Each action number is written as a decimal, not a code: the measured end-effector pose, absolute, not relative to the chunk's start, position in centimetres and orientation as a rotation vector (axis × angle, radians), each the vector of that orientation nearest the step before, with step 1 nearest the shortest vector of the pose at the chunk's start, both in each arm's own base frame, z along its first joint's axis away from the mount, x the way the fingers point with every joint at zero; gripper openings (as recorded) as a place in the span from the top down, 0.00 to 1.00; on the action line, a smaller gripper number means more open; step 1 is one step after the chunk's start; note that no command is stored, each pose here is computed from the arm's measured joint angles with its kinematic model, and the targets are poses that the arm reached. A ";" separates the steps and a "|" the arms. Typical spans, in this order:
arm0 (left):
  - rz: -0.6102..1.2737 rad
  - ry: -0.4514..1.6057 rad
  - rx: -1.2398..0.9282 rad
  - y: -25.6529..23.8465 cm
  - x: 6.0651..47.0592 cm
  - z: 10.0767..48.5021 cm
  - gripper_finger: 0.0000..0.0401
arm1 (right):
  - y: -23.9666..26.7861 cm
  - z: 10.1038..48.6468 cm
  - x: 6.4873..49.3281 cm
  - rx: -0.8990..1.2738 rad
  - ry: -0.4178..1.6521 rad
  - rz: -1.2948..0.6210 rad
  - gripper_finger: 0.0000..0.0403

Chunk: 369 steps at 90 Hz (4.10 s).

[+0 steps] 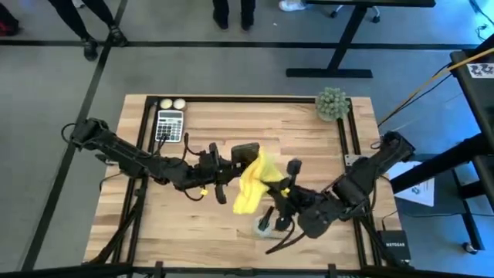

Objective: Apply microfiber cloth
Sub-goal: Wipe the back screen of the black cellphone using a yellow microfiber cloth

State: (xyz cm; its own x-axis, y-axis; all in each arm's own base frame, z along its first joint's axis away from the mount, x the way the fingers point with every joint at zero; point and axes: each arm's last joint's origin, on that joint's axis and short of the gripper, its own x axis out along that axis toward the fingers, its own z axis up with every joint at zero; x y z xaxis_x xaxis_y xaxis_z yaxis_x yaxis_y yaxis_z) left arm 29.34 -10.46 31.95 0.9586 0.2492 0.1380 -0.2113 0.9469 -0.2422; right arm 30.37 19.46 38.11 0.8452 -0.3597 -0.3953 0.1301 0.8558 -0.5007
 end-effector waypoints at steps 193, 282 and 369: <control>0.199 0.008 0.155 -11.8 27.9 31.3 0.96 | 20.9 47.3 24.0 -0.395 0.426 -0.225 1.00; 0.660 1.288 0.148 -8.6 19.2 20.8 0.96 | 23.8 25.7 17.9 -0.080 0.913 -0.510 1.00; 0.567 1.534 0.595 -7.1 20.9 12.4 0.78 | 24.3 24.8 18.4 -0.028 0.853 -0.484 1.00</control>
